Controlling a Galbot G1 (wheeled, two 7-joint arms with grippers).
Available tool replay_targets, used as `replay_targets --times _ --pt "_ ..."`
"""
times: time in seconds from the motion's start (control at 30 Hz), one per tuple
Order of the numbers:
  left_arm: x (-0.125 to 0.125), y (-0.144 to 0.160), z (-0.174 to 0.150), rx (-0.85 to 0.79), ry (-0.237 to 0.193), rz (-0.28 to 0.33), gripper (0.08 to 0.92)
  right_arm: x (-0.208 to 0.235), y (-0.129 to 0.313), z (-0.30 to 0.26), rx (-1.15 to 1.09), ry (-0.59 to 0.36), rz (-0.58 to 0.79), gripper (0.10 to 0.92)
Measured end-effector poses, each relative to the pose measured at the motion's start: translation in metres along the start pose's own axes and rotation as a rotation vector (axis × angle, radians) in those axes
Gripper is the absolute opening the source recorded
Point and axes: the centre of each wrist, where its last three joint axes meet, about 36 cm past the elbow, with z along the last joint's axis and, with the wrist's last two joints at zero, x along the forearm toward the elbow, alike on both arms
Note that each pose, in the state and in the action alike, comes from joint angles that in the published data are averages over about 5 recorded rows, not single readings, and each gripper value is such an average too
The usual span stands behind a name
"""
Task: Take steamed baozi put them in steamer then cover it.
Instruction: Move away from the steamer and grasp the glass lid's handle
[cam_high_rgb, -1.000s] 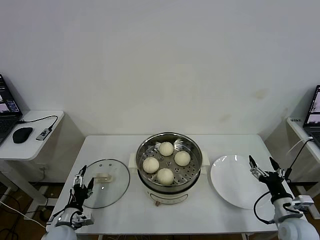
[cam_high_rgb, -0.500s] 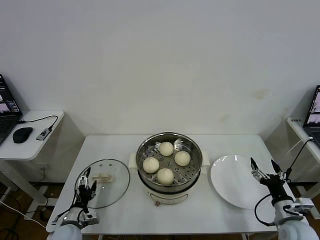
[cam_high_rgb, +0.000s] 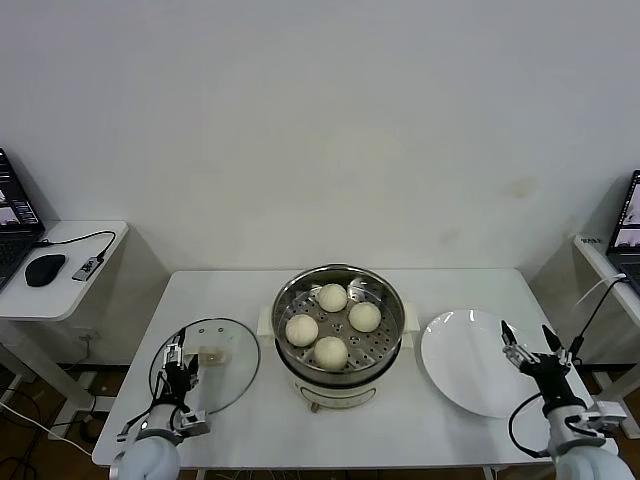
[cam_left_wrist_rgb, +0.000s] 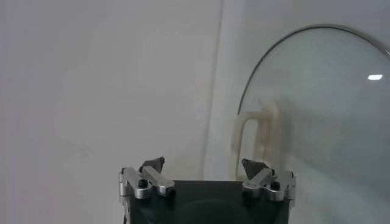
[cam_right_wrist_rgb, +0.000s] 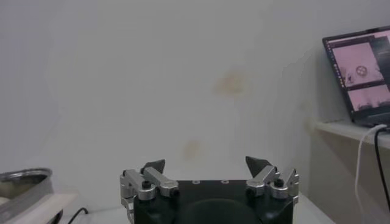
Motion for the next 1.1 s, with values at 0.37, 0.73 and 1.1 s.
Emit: replay_targets --times 0.37,0.73,1.1 --pt "-0.011 -0.006 -0.009 0.003 0.037 -0.020 0.823 0.001 0.001 0.003 -0.003 0.001 -0.001 0.823" --pt "-0.020 -0.012 -0.011 -0.005 0.051 -0.036 0.823 0.005 0.002 0.002 0.000 -0.001 0.000 0.823" --pt "-0.026 -0.020 -0.012 -0.008 0.058 -0.047 0.796 0.009 0.001 0.003 0.004 0.002 0.003 0.823"
